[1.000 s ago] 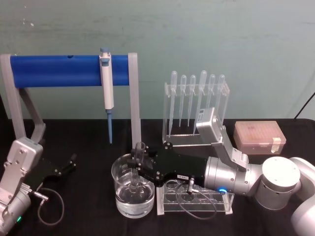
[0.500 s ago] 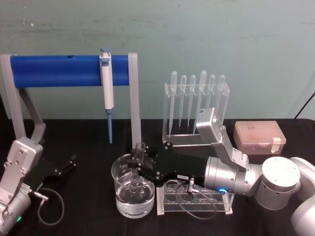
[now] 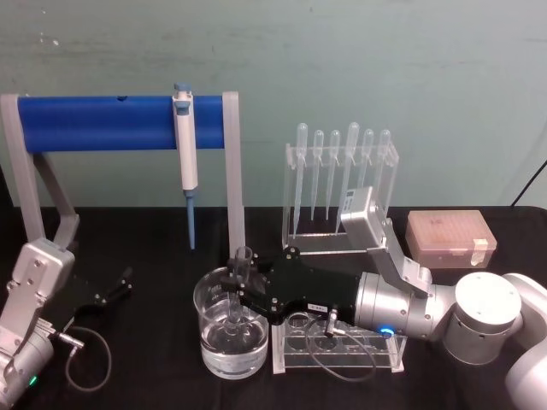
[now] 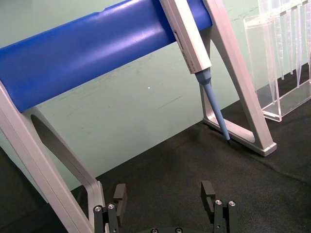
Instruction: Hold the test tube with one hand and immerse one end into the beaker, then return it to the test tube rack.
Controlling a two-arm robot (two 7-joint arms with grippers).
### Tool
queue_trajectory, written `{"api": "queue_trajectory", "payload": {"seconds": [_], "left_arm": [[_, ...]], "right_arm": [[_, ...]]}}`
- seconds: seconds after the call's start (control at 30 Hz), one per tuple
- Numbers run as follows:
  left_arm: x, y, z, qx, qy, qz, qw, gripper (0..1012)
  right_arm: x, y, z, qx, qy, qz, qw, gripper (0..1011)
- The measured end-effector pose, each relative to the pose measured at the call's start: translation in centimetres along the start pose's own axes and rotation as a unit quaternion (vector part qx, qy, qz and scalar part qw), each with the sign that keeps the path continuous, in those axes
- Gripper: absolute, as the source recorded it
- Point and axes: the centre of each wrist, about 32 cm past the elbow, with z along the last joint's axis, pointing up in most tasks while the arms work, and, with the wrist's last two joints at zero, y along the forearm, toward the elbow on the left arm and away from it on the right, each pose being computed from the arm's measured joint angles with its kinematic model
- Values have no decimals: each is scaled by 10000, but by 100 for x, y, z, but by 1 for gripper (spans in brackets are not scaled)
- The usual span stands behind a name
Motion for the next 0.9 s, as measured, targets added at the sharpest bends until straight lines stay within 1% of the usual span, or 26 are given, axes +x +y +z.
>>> {"api": "queue_trajectory", "payload": {"seconds": [0.9], "left_arm": [[0, 0, 0, 0, 0, 0, 10000, 1000]], "right_arm": [[0, 0, 0, 0, 0, 0, 10000, 225]]}}
